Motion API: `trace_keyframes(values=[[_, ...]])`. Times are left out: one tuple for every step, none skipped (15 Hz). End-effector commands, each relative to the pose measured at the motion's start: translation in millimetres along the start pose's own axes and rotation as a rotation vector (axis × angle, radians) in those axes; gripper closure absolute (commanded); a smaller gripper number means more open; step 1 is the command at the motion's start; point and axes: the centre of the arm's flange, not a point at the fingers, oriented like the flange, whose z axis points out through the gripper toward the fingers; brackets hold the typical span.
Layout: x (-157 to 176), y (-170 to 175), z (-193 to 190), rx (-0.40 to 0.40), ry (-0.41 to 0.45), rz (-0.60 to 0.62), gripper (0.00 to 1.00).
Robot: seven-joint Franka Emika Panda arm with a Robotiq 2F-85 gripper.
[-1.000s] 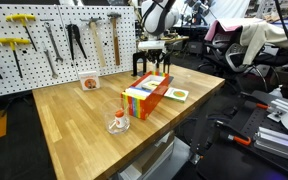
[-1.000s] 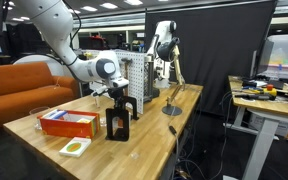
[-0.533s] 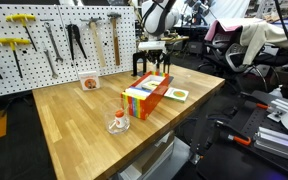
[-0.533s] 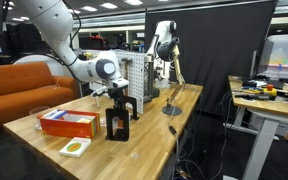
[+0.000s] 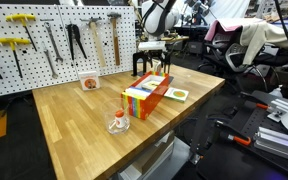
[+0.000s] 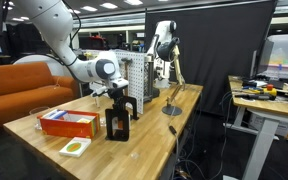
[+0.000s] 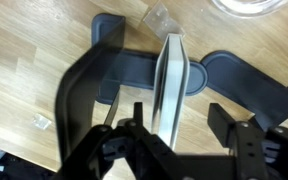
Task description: Remove the book that's slightly open and put it on the black thing nearest to the box
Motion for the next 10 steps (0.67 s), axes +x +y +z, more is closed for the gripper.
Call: trace_keyframes(values=[[-2.1, 7.9, -5.2, 0.011, 0.0, -0.003, 0.02], [-2.3, 7.8, -5.1, 0.011, -0.001, -0.003, 0.0], [-2.4, 7.7, -5.1, 0.011, -0.001, -0.003, 0.0], [-2.5, 7.8, -5.0, 0.01, -0.001, -0.003, 0.0], [-2.5, 7.8, -4.9, 0.01, -0.001, -0.003, 0.0], [-2.6, 7.8, -4.9, 0.01, -0.001, -0.004, 0.0], [-2.6, 7.8, -5.0, 0.01, 0.0, -0.004, 0.0], [-2.8, 7.5, -5.2, 0.011, 0.0, -0.005, 0.0], [-2.9, 7.3, -5.4, 0.011, 0.0, -0.006, 0.0], [-3.1, 6.9, -5.6, 0.012, 0.001, -0.006, 0.0]])
